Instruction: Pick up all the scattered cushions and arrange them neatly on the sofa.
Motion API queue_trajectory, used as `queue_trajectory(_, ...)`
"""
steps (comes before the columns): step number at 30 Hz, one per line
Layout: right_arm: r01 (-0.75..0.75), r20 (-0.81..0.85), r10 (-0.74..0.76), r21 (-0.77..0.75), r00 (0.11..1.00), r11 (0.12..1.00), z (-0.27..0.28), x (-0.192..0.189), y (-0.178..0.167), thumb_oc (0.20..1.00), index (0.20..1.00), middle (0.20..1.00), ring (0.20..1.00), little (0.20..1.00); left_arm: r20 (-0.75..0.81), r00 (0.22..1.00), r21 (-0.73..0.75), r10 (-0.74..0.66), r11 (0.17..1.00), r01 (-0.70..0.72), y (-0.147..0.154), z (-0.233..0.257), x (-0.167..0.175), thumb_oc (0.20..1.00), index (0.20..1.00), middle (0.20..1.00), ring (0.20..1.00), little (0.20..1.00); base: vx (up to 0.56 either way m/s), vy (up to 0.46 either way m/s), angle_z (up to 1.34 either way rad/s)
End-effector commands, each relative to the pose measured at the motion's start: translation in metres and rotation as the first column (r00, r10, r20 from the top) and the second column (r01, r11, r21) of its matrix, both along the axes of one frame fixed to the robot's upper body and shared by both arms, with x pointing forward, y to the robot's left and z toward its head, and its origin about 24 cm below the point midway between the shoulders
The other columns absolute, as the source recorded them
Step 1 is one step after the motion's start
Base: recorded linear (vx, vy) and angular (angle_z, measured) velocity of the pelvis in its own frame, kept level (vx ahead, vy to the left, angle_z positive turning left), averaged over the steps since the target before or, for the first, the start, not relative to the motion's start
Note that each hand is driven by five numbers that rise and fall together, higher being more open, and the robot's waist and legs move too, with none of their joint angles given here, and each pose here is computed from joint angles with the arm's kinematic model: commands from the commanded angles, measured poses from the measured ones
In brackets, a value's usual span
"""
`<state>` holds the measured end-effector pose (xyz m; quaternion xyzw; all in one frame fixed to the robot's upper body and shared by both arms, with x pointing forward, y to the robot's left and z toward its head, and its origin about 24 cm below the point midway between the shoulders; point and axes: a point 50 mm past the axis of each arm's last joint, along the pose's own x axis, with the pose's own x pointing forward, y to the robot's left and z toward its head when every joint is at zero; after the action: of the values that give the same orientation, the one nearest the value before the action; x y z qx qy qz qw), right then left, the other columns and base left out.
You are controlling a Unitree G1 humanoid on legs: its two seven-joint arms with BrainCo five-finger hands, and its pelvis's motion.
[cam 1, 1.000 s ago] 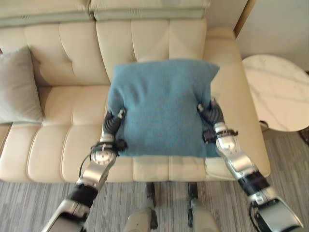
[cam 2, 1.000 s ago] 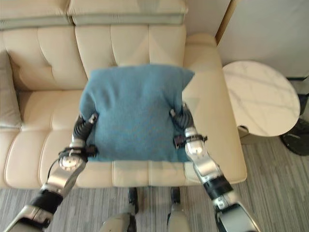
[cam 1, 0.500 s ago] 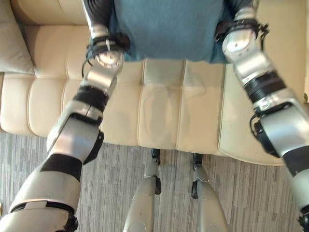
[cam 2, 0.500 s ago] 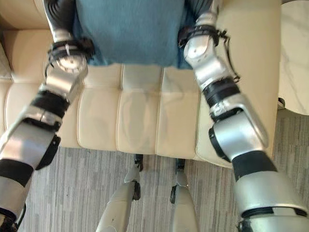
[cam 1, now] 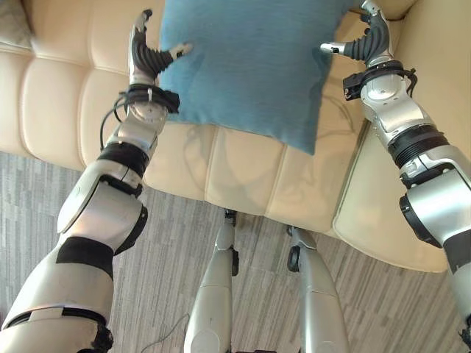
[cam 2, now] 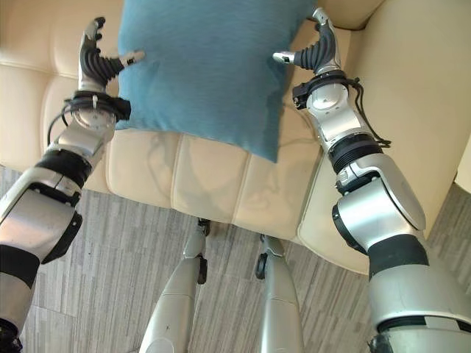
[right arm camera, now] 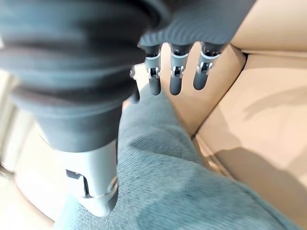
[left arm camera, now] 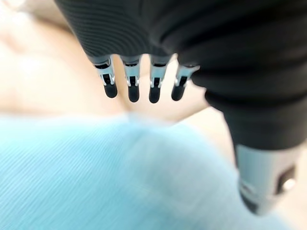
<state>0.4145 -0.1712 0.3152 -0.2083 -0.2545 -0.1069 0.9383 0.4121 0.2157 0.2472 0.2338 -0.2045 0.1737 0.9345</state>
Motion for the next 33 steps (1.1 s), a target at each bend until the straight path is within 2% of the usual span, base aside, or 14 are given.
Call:
queue_trajectory(1, -0.087, 0.172, 0.072, 0.084, 0.983, 0.993, 0.032, -0.012, 0.009, 1.000, 1.000, 1.000, 1.000, 1.000, 0.192, 0.981, -0.033, -0.035, 0.999, 0.042, 0.004, 0.051, -0.009, 1.000, 1.000, 1.000, 1.000, 1.000, -0.06, 0.021, -0.09)
queue_trajectory(8, -0.148, 0.216, 0.136, 0.041, 0.967, 0.988, 0.008, -0.026, -0.001, 1.000, 1.000, 1.000, 1.000, 1.000, 0.268, 0.959, 0.023, -0.093, 0.996, 0.091, 0.013, 0.052, -0.026, 1.000, 1.000, 1.000, 1.000, 1.000, -0.06, 0.024, -0.06)
queue_trajectory(11, -0.210, 0.215, 0.207, -0.010, 0.954, 0.978, -0.039, -0.053, -0.014, 1.000, 1.000, 1.000, 1.000, 1.000, 0.287, 0.938, 0.036, -0.197, 0.980, 0.195, 0.015, 0.019, -0.052, 1.000, 1.000, 1.000, 1.000, 1.000, -0.02, 0.050, -0.12)
queue_trajectory(13, -0.219, 0.149, 0.222, -0.037, 0.964, 0.975, -0.075, -0.069, -0.026, 1.000, 1.000, 1.000, 1.000, 1.000, 0.215, 0.953, 0.006, -0.213, 0.976, 0.217, 0.024, -0.018, -0.065, 1.000, 1.000, 1.000, 1.000, 1.000, 0.07, 0.047, -0.10)
queue_trajectory(14, -0.231, 0.037, 0.234, -0.057, 0.972, 0.971, -0.118, -0.087, -0.036, 1.000, 1.000, 1.000, 1.000, 1.000, 0.091, 0.970, -0.035, -0.225, 0.973, 0.229, 0.033, -0.064, -0.081, 1.000, 1.000, 1.000, 1.000, 1.000, 0.08, 0.040, -0.16)
queue_trajectory(15, -0.231, 0.035, 0.234, -0.057, 0.972, 0.971, -0.119, -0.087, -0.036, 1.000, 1.000, 1.000, 1.000, 1.000, 0.089, 0.970, -0.035, -0.225, 0.973, 0.228, 0.033, -0.065, -0.081, 1.000, 1.000, 1.000, 1.000, 1.000, 0.10, 0.048, -0.18)
queue_trajectory(18, -0.249, -0.207, 0.226, -0.093, 0.952, 0.964, -0.189, -0.122, -0.052, 1.000, 1.000, 1.000, 1.000, 1.000, -0.156, 0.964, -0.088, -0.214, 0.975, 0.202, 0.049, -0.140, -0.116, 1.000, 1.000, 1.000, 1.000, 1.000, 0.09, 0.056, -0.11)
queue_trajectory(19, -0.249, -0.208, 0.226, -0.093, 0.952, 0.964, -0.189, -0.122, -0.052, 1.000, 1.000, 1.000, 1.000, 1.000, -0.157, 0.964, -0.089, -0.214, 0.975, 0.202, 0.049, -0.140, -0.117, 1.000, 1.000, 1.000, 1.000, 1.000, 0.13, 0.091, -0.01)
queue_trajectory(20, -0.232, -0.366, 0.193, -0.064, 0.910, 0.971, -0.231, -0.145, -0.066, 1.000, 1.000, 1.000, 1.000, 1.000, -0.297, 0.938, -0.149, -0.179, 0.979, 0.140, 0.060, -0.183, -0.142, 1.000, 1.000, 1.000, 1.000, 1.000, 0.12, 0.085, -0.10)
queue_trajectory(21, -0.230, -0.443, 0.186, -0.046, 0.877, 0.972, -0.251, -0.159, -0.070, 1.000, 1.000, 1.000, 1.000, 1.000, -0.369, 0.913, -0.168, -0.172, 0.979, 0.116, 0.063, -0.203, -0.155, 1.000, 1.000, 1.000, 1.000, 1.000, 0.15, 0.129, -0.12)
queue_trajectory(26, -0.118, -0.742, 0.081, 0.003, 0.666, 0.993, -0.334, -0.210, -0.092, 1.000, 1.000, 1.000, 1.000, 1.000, -0.653, 0.748, -0.225, -0.120, 0.974, -0.040, 0.072, -0.282, -0.213, 1.000, 1.000, 1.000, 1.000, 1.000, 0.09, 0.117, -0.14)
queue_trajectory(28, -0.061, -0.832, 0.040, 0.008, 0.553, 0.998, -0.365, -0.231, -0.097, 1.000, 1.000, 1.000, 1.000, 1.000, -0.753, 0.649, -0.222, -0.109, 0.971, -0.094, 0.069, -0.311, -0.237, 1.000, 1.000, 1.000, 1.000, 1.000, 0.07, 0.157, -0.22)
queue_trajectory(29, -0.061, -0.832, 0.040, 0.007, 0.553, 0.998, -0.365, -0.232, -0.097, 1.000, 1.000, 1.000, 1.000, 1.000, -0.753, 0.649, -0.222, -0.109, 0.971, -0.093, 0.069, -0.311, -0.237, 1.000, 1.000, 1.000, 1.000, 1.000, 0.06, 0.141, -0.21)
queue_trajectory(33, 0.042, -0.883, 0.023, 0.048, 0.468, 0.998, -0.389, -0.248, -0.099, 1.000, 1.000, 1.000, 1.000, 1.000, -0.834, 0.543, -0.189, -0.096, 0.975, -0.117, 0.061, -0.336, -0.257, 1.000, 1.000, 1.000, 1.000, 1.000, 0.00, 0.129, -0.42)
